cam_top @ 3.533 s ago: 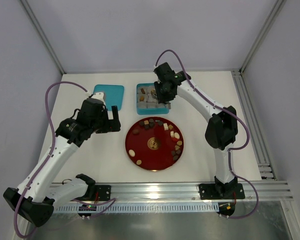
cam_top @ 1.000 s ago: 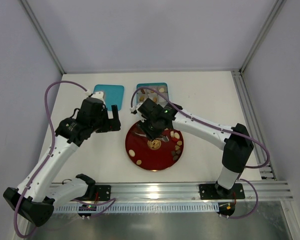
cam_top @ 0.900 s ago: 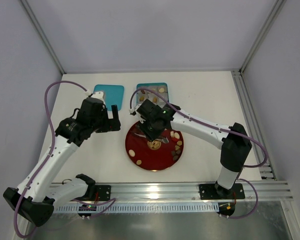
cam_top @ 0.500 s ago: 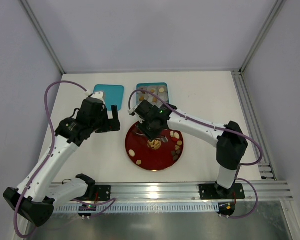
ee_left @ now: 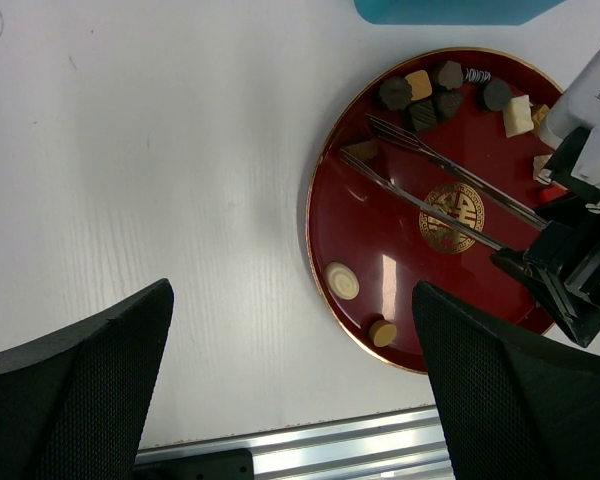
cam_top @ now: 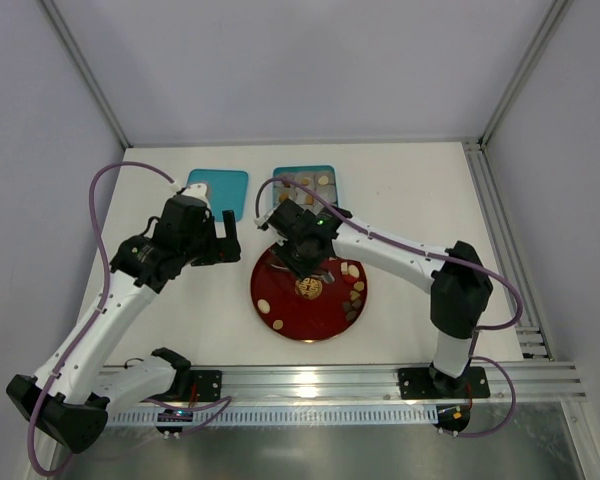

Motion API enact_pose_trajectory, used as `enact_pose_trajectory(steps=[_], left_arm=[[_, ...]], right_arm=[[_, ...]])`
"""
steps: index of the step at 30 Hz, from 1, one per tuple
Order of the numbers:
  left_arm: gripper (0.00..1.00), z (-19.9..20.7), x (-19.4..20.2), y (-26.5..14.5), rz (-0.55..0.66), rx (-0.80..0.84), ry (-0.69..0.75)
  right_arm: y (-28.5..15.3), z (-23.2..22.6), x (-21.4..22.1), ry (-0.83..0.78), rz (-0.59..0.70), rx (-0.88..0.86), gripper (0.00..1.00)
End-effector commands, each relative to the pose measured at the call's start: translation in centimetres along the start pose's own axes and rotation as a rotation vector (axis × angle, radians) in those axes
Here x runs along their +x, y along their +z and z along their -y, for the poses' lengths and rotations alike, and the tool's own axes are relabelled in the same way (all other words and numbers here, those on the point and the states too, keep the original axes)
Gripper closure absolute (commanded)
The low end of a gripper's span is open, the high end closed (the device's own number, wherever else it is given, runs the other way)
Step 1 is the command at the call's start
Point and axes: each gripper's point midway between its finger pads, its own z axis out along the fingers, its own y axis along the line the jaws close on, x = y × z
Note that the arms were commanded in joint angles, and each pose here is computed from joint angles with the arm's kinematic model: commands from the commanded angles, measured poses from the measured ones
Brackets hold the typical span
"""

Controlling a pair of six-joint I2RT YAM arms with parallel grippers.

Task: Pack the chocolate

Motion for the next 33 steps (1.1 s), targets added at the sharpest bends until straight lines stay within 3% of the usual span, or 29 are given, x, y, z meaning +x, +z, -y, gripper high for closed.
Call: enact_pose_trajectory(steps=[1,15,33], left_arm=[[0.0,0.0,-1.1,-0.7,0.041,-0.001,-0.013],[0.0,0.0,-1.1,-0.8,0.045,0.003,-0.015],[0.0,0.0,-1.1,-0.9,0.046,0.007,-0.019]], right_arm=[[-0.7,-0.4,-2.1,-0.007,0.057,-0.005,0.56],[-1.4,-0.5,-2.1,0.014,0.059,-0.013,0.67],[-4.5,-0.2,-2.0,0.128,0.105,-0.096,0.7]])
